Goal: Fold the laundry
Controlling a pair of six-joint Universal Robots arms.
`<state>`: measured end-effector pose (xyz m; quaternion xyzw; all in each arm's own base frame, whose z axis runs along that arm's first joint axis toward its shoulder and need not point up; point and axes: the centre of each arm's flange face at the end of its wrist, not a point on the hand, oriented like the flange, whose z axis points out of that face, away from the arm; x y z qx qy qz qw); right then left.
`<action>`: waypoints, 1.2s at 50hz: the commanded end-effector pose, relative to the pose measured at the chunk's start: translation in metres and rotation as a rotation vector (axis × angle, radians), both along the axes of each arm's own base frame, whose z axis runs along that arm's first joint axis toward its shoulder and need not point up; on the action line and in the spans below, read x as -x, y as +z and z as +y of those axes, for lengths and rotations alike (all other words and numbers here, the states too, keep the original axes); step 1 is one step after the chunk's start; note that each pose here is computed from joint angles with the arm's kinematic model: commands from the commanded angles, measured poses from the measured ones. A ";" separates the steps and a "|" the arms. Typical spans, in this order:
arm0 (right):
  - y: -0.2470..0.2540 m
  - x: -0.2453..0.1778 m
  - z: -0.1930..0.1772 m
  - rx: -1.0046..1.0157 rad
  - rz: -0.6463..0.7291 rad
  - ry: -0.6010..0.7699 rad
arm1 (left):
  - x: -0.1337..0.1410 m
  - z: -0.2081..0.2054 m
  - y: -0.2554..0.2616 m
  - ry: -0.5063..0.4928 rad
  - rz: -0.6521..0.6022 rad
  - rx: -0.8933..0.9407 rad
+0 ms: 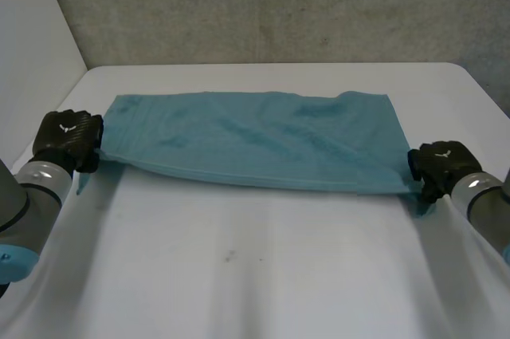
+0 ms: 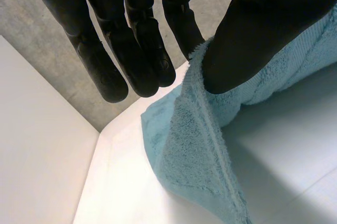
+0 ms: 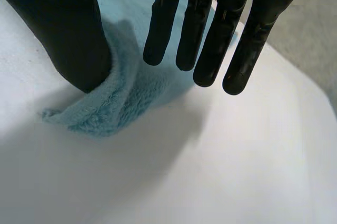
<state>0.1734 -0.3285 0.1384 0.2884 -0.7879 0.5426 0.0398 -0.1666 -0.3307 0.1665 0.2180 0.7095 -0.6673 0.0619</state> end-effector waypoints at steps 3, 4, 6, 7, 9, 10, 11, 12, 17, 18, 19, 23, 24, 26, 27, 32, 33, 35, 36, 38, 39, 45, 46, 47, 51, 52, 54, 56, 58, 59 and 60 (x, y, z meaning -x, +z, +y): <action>-0.003 0.024 -0.001 -0.147 -0.192 -0.097 | -0.002 0.000 0.000 0.006 0.002 -0.007; -0.003 0.026 -0.002 -0.149 -0.198 -0.099 | -0.002 0.000 0.000 0.006 0.002 -0.007; -0.004 0.030 -0.005 -0.153 -0.212 -0.103 | -0.002 0.000 0.000 0.008 0.004 -0.008; -0.003 0.031 -0.005 -0.155 -0.219 -0.104 | -0.002 0.001 0.000 0.006 0.003 -0.011; -0.004 0.034 -0.006 -0.157 -0.232 -0.113 | -0.002 0.001 -0.001 0.006 0.002 -0.016; -0.003 0.037 -0.008 -0.159 -0.244 -0.128 | -0.002 0.003 -0.002 0.006 0.000 -0.025; -0.002 0.039 -0.009 -0.155 -0.249 -0.136 | -0.002 0.004 -0.003 0.004 -0.001 -0.029; -0.002 0.041 -0.009 -0.155 -0.250 -0.139 | -0.002 0.005 -0.003 0.004 -0.003 -0.035; 0.023 0.042 -0.006 -0.096 -0.240 -0.120 | -0.003 0.015 0.007 0.008 -0.007 -0.068; 0.036 0.041 0.000 -0.073 -0.227 -0.097 | -0.005 0.021 0.012 0.013 -0.008 -0.093; 0.042 0.040 0.003 -0.065 -0.215 -0.084 | -0.007 0.024 0.015 0.017 -0.009 -0.105; 0.064 0.036 0.025 -0.061 -0.107 0.012 | -0.015 0.044 0.030 0.038 -0.028 -0.194; 0.067 0.037 0.030 -0.062 -0.074 0.029 | -0.017 0.049 0.033 0.041 -0.039 -0.213; 0.072 0.039 0.041 -0.085 -0.001 0.059 | -0.021 0.061 0.036 0.043 -0.074 -0.265; 0.074 0.042 0.054 -0.124 0.081 0.095 | -0.025 0.072 0.038 0.039 -0.122 -0.312; 0.074 0.055 0.088 -0.299 0.304 0.212 | -0.035 0.097 0.040 0.025 -0.267 -0.383; 0.076 0.057 0.095 -0.326 0.353 0.254 | -0.036 0.107 0.040 0.005 -0.341 -0.387; 0.079 0.058 0.096 -0.325 0.380 0.274 | -0.037 0.108 0.039 -0.009 -0.376 -0.382; 0.080 0.058 0.095 -0.316 0.382 0.271 | -0.037 0.108 0.039 -0.015 -0.386 -0.376; 0.083 0.059 0.086 -0.269 0.375 0.244 | -0.035 0.102 0.043 -0.037 -0.383 -0.329; 0.084 0.059 0.082 -0.248 0.371 0.232 | -0.034 0.099 0.044 -0.043 -0.380 -0.309; 0.072 0.040 0.040 -0.107 0.326 0.208 | -0.020 0.053 0.037 -0.105 -0.338 -0.188; 0.072 0.040 0.040 -0.106 0.326 0.208 | -0.015 0.047 0.035 -0.117 -0.329 -0.171; 0.066 0.028 0.028 -0.074 0.329 0.219 | -0.009 0.041 0.034 -0.129 -0.322 -0.156; 0.052 0.005 -0.010 0.018 0.390 0.183 | 0.009 0.007 0.026 -0.131 -0.291 -0.082; 0.048 0.001 -0.023 0.044 0.411 0.163 | 0.013 -0.009 0.021 -0.107 -0.295 -0.054; 0.043 -0.004 -0.037 0.074 0.426 0.146 | 0.014 -0.025 0.020 -0.071 -0.297 -0.020; 0.037 -0.009 -0.049 0.106 0.433 0.137 | 0.018 -0.046 0.014 -0.034 -0.301 0.015; 0.031 -0.018 -0.067 0.159 0.426 0.133 | 0.024 -0.057 0.009 -0.029 -0.302 0.035; 0.029 -0.020 -0.072 0.178 0.424 0.132 | 0.028 -0.063 0.008 -0.031 -0.303 0.049; 0.025 -0.024 -0.084 0.217 0.423 0.123 | 0.031 -0.067 0.006 -0.034 -0.303 0.058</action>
